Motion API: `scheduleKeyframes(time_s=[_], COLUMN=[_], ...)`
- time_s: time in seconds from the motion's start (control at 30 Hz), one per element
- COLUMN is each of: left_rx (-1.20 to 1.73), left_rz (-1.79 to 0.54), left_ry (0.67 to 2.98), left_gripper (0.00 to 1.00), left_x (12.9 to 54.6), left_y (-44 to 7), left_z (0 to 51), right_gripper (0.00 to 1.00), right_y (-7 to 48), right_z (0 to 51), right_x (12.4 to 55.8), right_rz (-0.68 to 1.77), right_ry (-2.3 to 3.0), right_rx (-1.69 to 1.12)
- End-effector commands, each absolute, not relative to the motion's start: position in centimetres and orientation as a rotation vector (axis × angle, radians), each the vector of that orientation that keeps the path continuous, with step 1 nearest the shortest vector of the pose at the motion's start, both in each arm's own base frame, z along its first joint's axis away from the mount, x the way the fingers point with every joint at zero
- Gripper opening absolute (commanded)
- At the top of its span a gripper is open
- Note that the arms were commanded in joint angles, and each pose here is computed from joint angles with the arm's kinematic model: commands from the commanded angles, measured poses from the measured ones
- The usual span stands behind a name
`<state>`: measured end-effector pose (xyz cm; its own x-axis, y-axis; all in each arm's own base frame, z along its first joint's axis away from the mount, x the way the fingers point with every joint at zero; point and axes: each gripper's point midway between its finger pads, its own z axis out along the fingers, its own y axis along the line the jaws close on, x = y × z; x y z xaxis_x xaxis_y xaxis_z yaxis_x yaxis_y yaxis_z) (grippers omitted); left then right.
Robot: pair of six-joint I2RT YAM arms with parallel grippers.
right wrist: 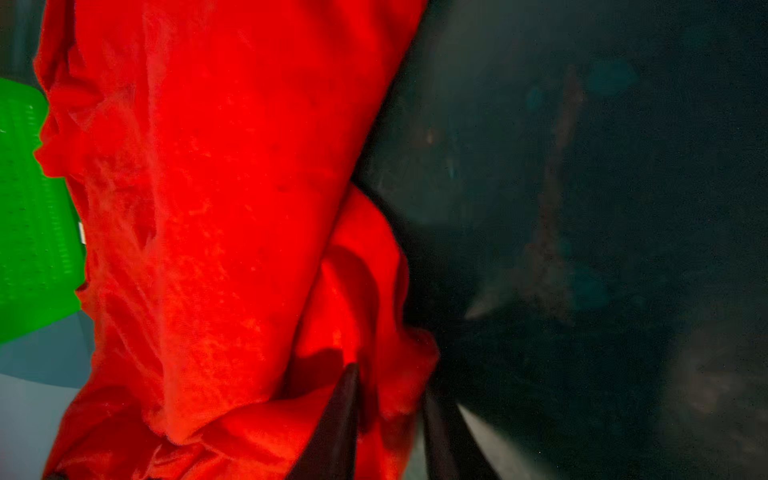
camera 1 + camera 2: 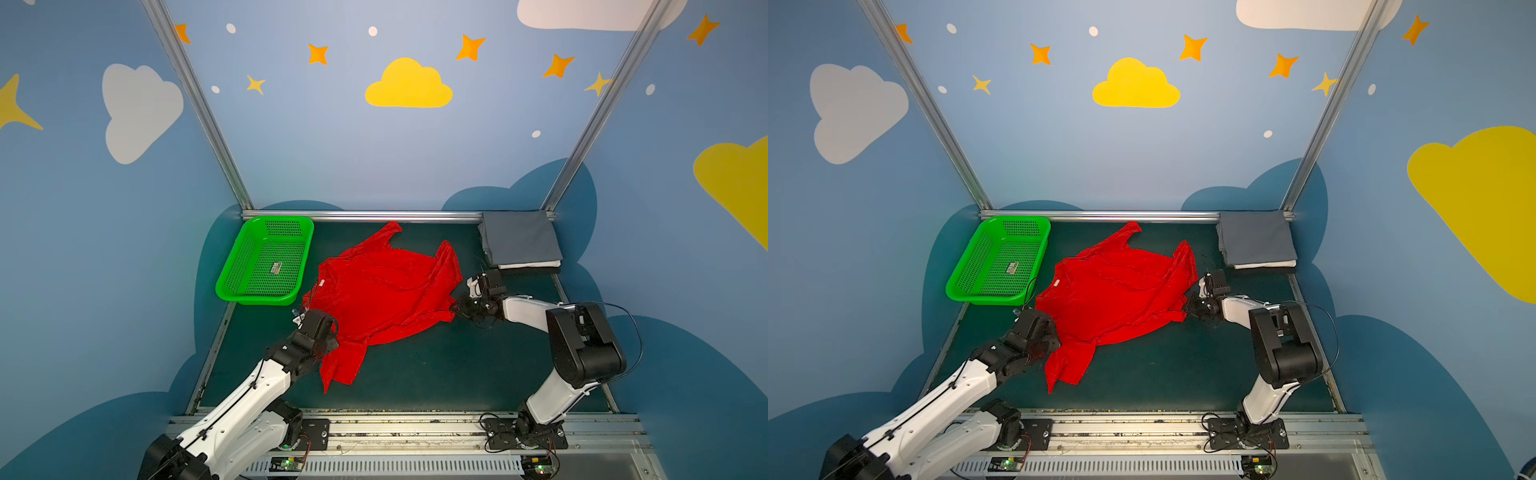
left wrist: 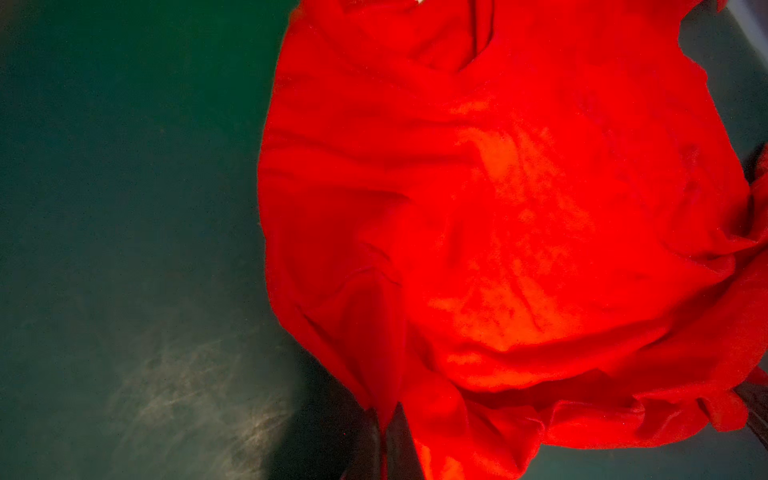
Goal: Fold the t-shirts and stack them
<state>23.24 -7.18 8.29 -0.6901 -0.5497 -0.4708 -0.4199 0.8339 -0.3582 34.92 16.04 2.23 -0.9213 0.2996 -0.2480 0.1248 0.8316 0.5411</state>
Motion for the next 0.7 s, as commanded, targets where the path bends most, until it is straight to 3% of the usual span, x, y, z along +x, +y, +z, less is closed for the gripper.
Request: scheduleKeyframes(time_s=[0.0,0.2,0.37,0.5,0.67], left_rx=[-0.699,-0.715,-0.657,-0.625,-0.525], left_rz=[-0.274,-0.233,-0.417,-0.480,-0.428], left_ry=[2.415,2.442,2.373,2.329,2.301], left_gripper=[0.04,0.04,0.04,0.04,0.04], left_x=[23.4,22.0,21.7,23.9,29.8], left_y=[-6.7,-5.8,-7.2,-8.6,-10.2], left_z=[9.0,10.2,12.3,13.8,16.4], right_gripper=[0.03,0.00,0.00,0.00,0.00], right_y=[15.4,13.4,10.1,11.2,12.0], right_z=[1.0,5.0,10.3,14.0,15.5], right_x=[33.8,31.1,28.1,29.5,34.2], right_rz=[0.689,0.588,0.434,0.544,0.549], right_ry=[2.750,2.739,2.632,2.515,2.501], right_rx=[0.340,0.276,0.280,0.272,0.311])
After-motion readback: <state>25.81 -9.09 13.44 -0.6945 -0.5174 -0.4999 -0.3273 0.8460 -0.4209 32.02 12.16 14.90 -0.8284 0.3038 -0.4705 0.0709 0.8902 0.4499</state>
